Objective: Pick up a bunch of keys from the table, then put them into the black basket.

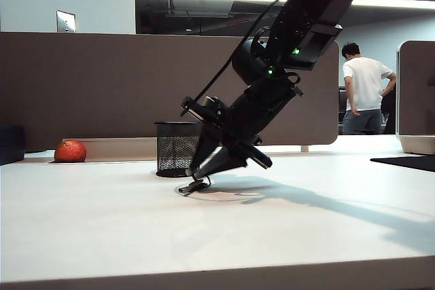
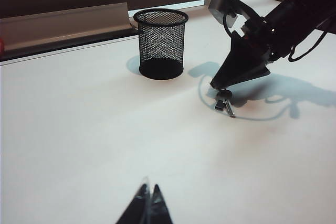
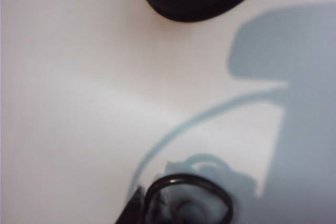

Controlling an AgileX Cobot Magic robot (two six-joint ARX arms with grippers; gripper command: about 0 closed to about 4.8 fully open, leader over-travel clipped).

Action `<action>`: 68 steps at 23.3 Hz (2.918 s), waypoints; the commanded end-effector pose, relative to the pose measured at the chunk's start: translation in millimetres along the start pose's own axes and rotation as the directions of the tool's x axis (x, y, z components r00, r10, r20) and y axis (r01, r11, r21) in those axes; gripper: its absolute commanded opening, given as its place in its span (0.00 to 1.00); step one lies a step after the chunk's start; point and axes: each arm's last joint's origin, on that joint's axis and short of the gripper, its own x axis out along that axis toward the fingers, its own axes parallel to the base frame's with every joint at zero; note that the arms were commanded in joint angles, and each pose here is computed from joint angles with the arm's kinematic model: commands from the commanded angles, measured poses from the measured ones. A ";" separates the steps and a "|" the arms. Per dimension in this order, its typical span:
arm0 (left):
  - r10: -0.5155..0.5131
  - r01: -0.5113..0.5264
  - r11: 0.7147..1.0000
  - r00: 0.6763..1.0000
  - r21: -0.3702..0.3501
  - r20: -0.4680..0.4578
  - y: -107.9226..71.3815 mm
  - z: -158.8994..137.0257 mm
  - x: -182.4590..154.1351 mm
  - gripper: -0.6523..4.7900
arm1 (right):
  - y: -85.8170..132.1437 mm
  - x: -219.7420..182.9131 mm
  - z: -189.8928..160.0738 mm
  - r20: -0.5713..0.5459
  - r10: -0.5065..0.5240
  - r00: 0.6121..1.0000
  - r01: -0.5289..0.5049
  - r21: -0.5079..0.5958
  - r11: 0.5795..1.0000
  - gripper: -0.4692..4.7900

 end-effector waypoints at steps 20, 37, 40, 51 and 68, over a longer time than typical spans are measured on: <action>-0.008 0.008 1.000 1.000 -0.002 0.002 -0.3 0.8 -0.1 0.11 | 15.0 -18.3 9.8 0.066 -0.001 0.998 0.004 -0.046 0.999 0.08; -0.008 0.008 1.000 1.000 -0.003 0.002 -0.3 0.7 -0.1 0.11 | 72.7 -100.1 35.7 0.294 0.115 0.949 -0.042 -0.242 0.969 0.08; -0.008 0.008 1.000 1.000 -0.003 0.002 -0.3 0.8 -0.1 0.11 | 77.1 -104.7 40.1 0.326 0.134 0.936 -0.046 -0.264 0.963 0.08; -0.008 0.008 1.000 1.000 -0.004 0.000 -0.3 0.5 -0.1 0.11 | 95.1 -125.3 63.6 0.493 0.115 0.863 0.087 -0.368 0.926 0.08; -0.008 0.008 1.000 1.000 -0.004 -0.001 -0.3 0.4 -0.1 0.11 | 73.5 -70.1 88.8 0.550 0.151 0.822 0.098 -0.397 0.913 0.08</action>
